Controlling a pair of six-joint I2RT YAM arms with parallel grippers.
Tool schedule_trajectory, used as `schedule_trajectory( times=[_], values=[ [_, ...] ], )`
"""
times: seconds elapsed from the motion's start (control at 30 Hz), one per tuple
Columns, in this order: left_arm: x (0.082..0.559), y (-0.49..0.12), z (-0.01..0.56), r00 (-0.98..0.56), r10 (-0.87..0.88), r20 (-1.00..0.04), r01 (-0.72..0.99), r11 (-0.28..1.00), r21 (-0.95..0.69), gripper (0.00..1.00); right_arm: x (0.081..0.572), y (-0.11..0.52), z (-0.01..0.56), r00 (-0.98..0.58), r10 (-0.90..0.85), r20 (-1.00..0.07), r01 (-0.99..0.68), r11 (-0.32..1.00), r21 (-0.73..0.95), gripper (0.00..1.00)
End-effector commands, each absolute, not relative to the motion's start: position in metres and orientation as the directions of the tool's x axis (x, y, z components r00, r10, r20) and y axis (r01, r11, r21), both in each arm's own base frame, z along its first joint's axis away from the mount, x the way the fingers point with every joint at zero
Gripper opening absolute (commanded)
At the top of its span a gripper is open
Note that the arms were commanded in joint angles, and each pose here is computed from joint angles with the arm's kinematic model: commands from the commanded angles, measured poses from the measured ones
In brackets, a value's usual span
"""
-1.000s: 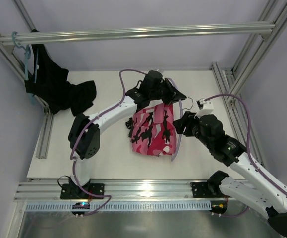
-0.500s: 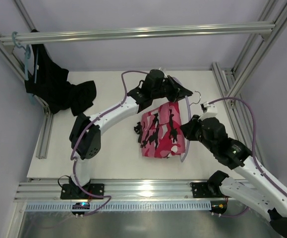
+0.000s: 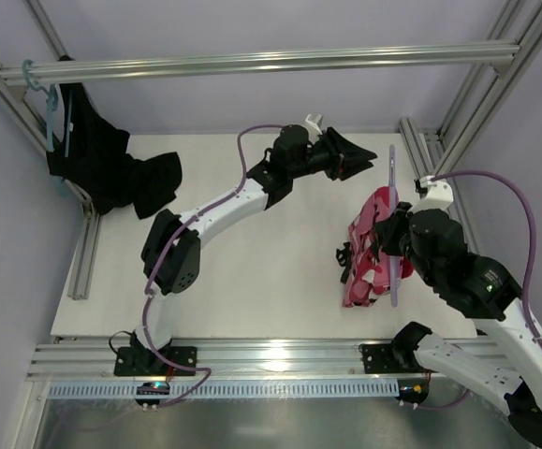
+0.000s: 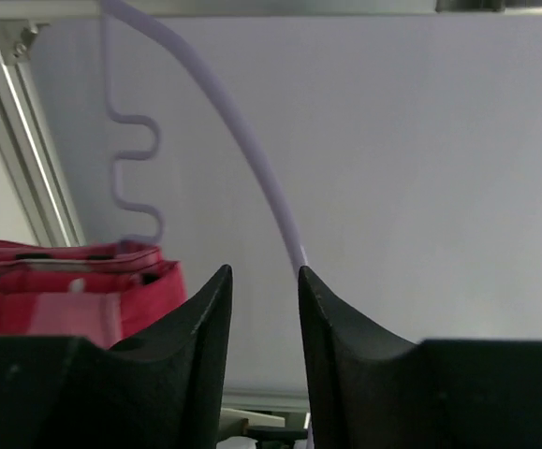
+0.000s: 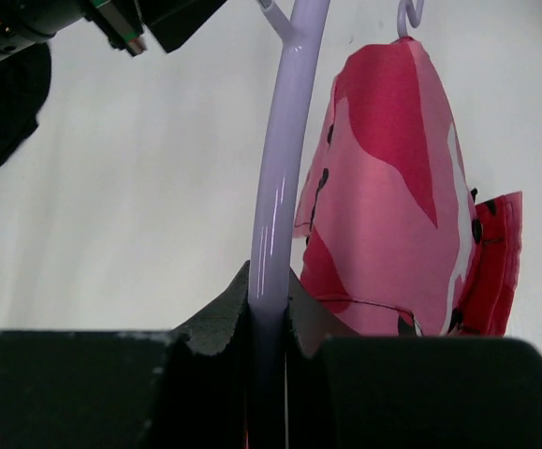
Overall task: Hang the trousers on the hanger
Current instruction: Pass the hanger from the left arm to the right, then hang the hanger with trousers onto the clothesline
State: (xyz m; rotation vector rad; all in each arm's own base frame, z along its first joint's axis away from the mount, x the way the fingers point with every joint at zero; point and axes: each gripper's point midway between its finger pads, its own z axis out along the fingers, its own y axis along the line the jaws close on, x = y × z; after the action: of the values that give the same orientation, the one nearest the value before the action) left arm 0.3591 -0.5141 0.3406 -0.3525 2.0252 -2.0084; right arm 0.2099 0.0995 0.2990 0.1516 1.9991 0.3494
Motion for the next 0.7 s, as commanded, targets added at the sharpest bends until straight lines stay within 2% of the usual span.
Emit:
schedule_trajectory(
  times=[0.0,0.07,0.23,0.3,0.37,0.4,0.43,0.67],
  values=[
    [0.366,-0.492,0.362,-0.910,-0.378,-0.171,0.151,0.082,-0.985,0.36,0.220,0.079,0.369,-0.231,0.360,-0.904,-0.011,0.928,0.373,0.04],
    [0.363,-0.483,0.371,-0.893,-0.392,-0.222,0.187,0.126,-0.974,0.48,0.219,0.076,0.367,-0.229,0.353,-0.907,-0.002,0.932,0.364,0.04],
    [0.362,-0.458,0.355,-0.861,-0.399,-0.317,0.198,0.311,-0.929,0.59,0.215,0.067,0.380,-0.170,0.365,-0.915,-0.005,0.929,0.371,0.04],
    [0.359,-0.450,0.356,-0.849,-0.395,-0.352,0.215,0.350,-0.912,0.66,0.215,0.062,0.392,-0.132,0.350,-0.928,-0.012,0.935,0.354,0.04],
    [0.357,-0.439,0.339,-0.842,-0.374,-0.389,0.212,0.434,-0.876,0.86,0.216,0.058,0.404,-0.107,0.347,-0.932,-0.002,0.937,0.349,0.04],
    [0.354,-0.434,0.339,-0.838,-0.366,-0.404,0.217,0.456,-0.863,0.89,0.217,0.056,0.407,-0.105,0.328,-0.939,0.005,0.944,0.329,0.04],
    [0.353,-0.430,0.335,-0.835,-0.357,-0.418,0.221,0.478,-0.850,1.00,0.217,0.057,0.411,-0.105,0.320,-0.942,-0.001,0.947,0.321,0.04],
    [0.337,-0.378,0.313,-0.773,-0.258,-0.580,0.249,0.718,-0.650,1.00,0.221,0.045,0.449,-0.074,0.224,-0.972,0.026,0.975,0.223,0.04]
  ],
)
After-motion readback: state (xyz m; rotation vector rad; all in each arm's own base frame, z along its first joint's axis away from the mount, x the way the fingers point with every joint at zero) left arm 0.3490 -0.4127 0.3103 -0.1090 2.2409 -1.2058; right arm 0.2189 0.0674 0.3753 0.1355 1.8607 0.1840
